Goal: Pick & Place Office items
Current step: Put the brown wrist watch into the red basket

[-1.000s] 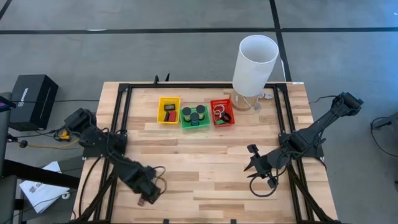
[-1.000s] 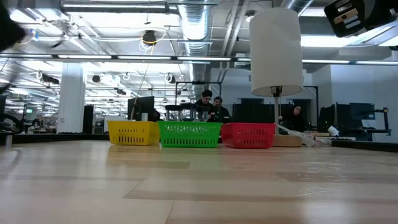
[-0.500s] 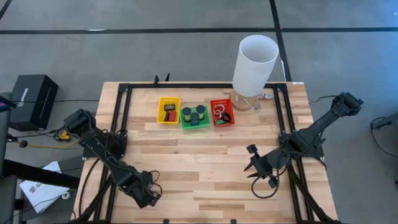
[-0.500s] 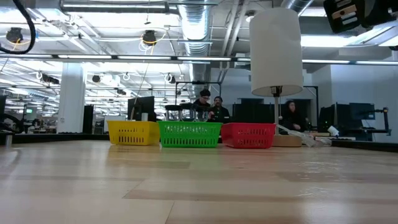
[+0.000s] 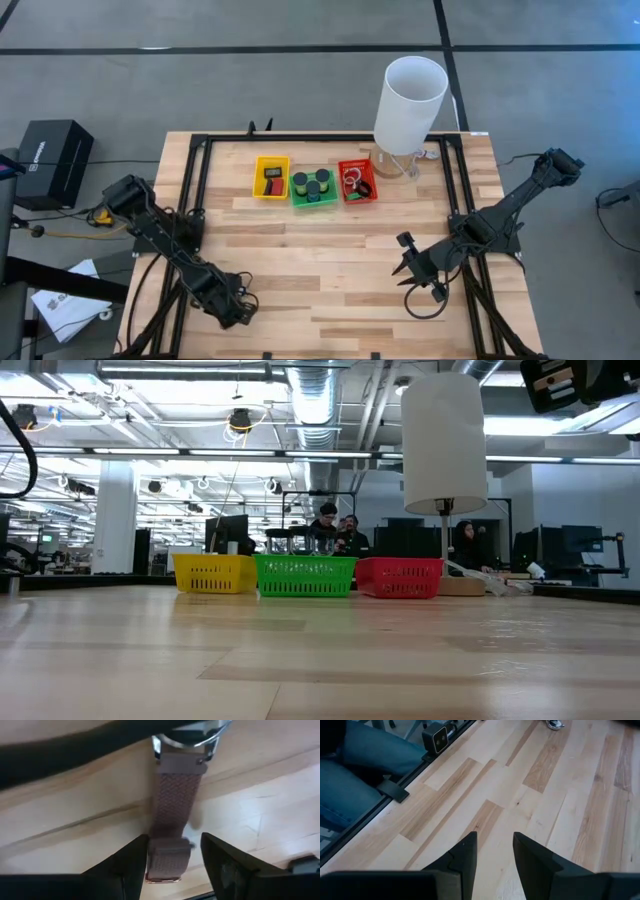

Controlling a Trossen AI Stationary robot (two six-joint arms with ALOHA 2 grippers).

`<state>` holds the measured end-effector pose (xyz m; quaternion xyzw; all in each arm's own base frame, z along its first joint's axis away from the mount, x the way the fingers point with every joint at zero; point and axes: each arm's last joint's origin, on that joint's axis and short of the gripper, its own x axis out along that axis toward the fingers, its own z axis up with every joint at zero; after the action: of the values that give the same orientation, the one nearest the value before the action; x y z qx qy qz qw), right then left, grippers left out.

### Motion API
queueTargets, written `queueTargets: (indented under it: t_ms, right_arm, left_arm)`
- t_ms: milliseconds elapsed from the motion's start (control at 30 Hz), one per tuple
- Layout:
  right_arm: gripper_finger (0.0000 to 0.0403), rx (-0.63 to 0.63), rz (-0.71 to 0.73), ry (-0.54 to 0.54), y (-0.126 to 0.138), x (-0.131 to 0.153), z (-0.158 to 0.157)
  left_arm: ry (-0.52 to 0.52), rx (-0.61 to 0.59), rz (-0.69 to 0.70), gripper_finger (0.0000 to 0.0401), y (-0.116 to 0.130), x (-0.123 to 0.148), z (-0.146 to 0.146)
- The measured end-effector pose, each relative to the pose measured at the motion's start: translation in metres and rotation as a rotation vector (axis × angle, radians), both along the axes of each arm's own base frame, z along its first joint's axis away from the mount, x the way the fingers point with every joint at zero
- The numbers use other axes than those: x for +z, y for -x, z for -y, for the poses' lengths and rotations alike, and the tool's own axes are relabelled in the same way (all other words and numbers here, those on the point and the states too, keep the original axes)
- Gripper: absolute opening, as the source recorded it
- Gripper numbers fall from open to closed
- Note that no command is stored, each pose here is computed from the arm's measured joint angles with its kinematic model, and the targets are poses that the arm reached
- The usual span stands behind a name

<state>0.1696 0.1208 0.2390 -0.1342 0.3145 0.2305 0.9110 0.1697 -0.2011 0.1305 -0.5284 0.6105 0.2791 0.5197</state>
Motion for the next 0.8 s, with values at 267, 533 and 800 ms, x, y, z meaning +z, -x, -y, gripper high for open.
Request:
queueTargets:
  t_ms: [267, 533, 800]
  right_arm:
    - [0.0117, 0.0, 0.0, 0.0, 0.0, 0.0, 0.0]
    - [0.0117, 0.0, 0.001, -0.001, 0.0, 0.0, 0.0]
    - [0.0117, 0.0, 0.002, -0.002, 0.0, 0.0, 0.0]
  left_arm:
    - [-0.021, -0.072, 0.024, 0.012, 0.008, -0.013, -0.009]
    - [-0.04, -0.095, 0.03, 0.0038, 0.009, -0.015, -0.011]
    - [-0.099, -0.13, 0.169, 0.0023, -0.004, -0.004, -0.004]
